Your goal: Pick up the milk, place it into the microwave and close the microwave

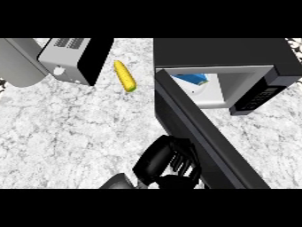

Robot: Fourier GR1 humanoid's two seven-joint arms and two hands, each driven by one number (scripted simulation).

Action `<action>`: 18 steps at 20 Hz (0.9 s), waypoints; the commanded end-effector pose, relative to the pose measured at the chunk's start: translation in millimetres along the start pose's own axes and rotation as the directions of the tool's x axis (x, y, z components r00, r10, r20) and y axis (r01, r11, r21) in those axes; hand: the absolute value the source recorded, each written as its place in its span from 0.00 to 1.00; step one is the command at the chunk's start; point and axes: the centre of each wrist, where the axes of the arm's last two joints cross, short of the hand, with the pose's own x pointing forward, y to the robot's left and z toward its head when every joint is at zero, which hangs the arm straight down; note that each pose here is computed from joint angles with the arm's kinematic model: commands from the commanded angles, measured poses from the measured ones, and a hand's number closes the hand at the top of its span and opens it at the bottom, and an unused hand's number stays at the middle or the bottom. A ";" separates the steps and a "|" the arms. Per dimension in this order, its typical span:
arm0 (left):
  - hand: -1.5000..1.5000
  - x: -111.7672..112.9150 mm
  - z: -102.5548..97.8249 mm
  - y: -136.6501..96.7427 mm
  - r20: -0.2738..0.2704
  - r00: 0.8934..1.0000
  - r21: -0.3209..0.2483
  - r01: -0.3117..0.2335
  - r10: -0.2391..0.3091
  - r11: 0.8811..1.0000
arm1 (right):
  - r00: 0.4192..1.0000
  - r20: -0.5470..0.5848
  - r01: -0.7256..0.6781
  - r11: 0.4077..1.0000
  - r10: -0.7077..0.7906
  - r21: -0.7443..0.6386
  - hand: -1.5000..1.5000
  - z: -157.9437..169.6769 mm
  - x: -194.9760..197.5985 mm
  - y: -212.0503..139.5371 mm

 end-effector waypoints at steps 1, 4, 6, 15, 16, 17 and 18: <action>1.00 -14.2 -12.8 -24.8 -0.082 0.995 -0.025 0.057 -0.059 0.998 | 0.998 0.057 0.038 0.998 -0.040 0.040 0.00 -17.6 13.3 0.2; 1.00 -26.9 -13.2 -31.3 -0.147 0.989 -0.061 0.025 -0.034 0.998 | 0.996 0.064 0.063 0.995 -0.068 0.078 0.00 -29.2 24.4 -1.7; 1.00 -23.9 -21.3 -31.1 -0.167 0.986 -0.106 0.011 -0.029 0.994 | 0.993 0.057 0.091 0.986 -0.099 0.137 0.00 -37.7 27.0 8.8; 1.00 3.1 -55.0 -14.8 -0.083 0.994 -0.002 -0.065 0.064 0.998 | 0.981 0.091 0.139 0.944 -0.173 0.298 0.00 -65.4 48.5 13.8; 1.00 3.6 -57.6 -12.3 -0.058 0.996 0.012 -0.066 0.067 0.998 | 0.982 0.102 0.120 0.941 -0.159 0.317 0.00 -75.7 55.0 11.8; 1.00 5.9 -59.7 -10.4 -0.057 0.994 0.030 -0.094 0.095 0.995 | 0.979 0.110 0.124 0.934 -0.170 0.335 0.00 -77.4 56.1 15.5; 1.00 13.3 -63.1 -8.6 0.000 0.993 0.032 -0.115 0.115 0.993 | 0.978 0.096 0.138 0.925 -0.183 0.353 0.00 -80.8 55.6 17.9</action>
